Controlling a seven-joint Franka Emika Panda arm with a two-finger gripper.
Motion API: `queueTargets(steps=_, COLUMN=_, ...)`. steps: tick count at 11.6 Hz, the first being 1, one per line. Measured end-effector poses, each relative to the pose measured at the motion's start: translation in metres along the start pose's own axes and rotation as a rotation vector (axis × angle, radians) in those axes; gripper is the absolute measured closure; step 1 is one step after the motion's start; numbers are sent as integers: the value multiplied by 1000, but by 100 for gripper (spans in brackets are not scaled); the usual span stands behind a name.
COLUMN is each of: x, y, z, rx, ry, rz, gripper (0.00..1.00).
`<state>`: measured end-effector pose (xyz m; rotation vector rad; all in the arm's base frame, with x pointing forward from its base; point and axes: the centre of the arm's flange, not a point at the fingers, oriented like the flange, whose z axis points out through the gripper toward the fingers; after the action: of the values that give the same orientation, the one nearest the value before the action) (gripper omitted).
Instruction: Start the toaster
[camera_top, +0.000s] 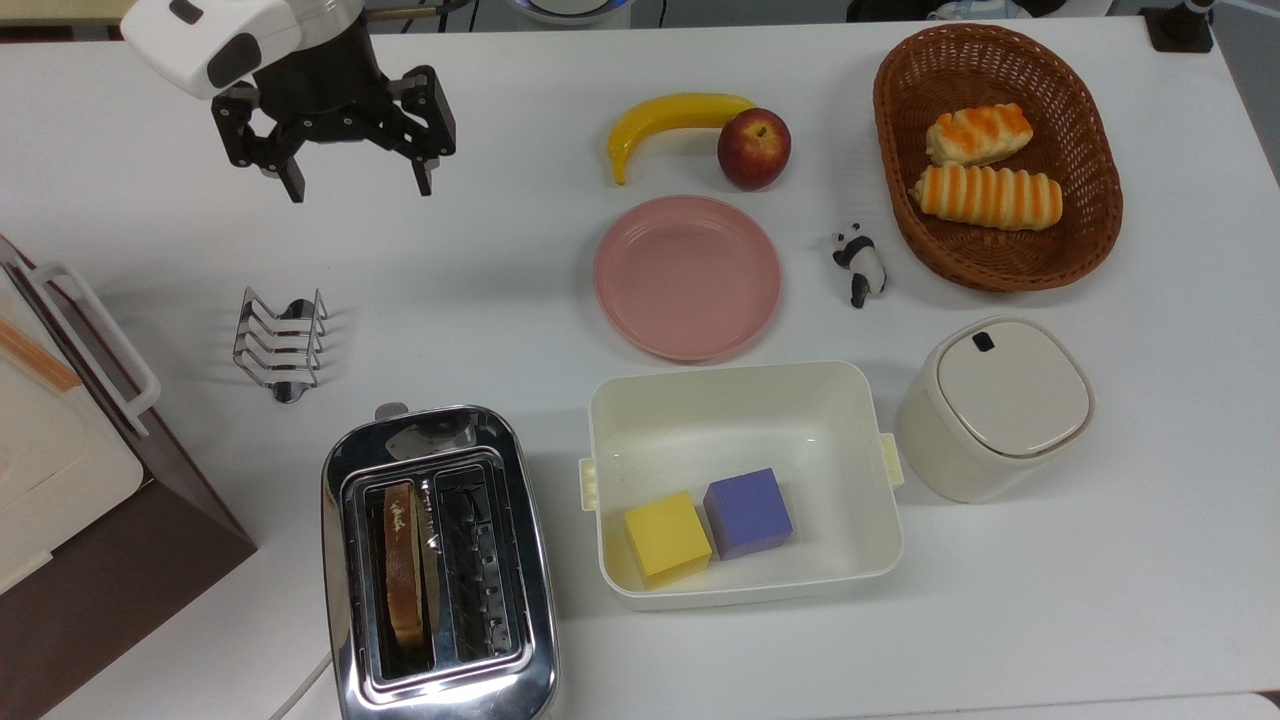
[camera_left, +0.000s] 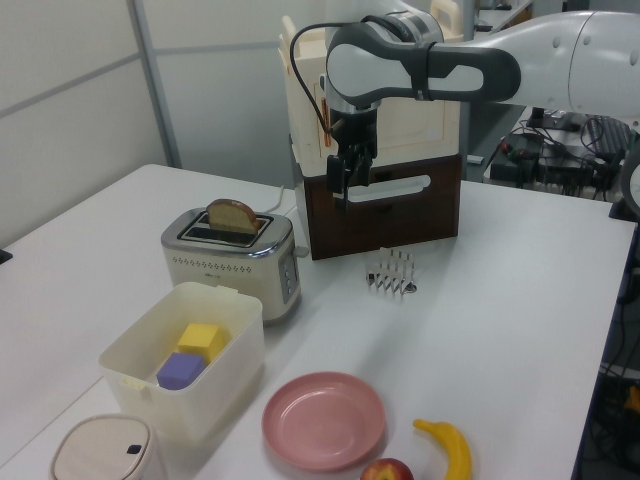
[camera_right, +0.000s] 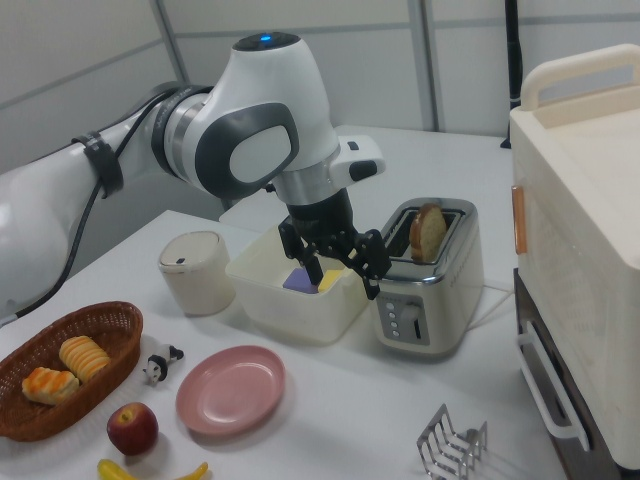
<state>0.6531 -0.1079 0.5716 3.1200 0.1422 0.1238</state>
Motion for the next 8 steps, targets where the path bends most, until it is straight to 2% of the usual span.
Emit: queueTargets(steps=8, x=-1, y=4, z=0, rx=0, ry=-1, rz=6, gripper=0)
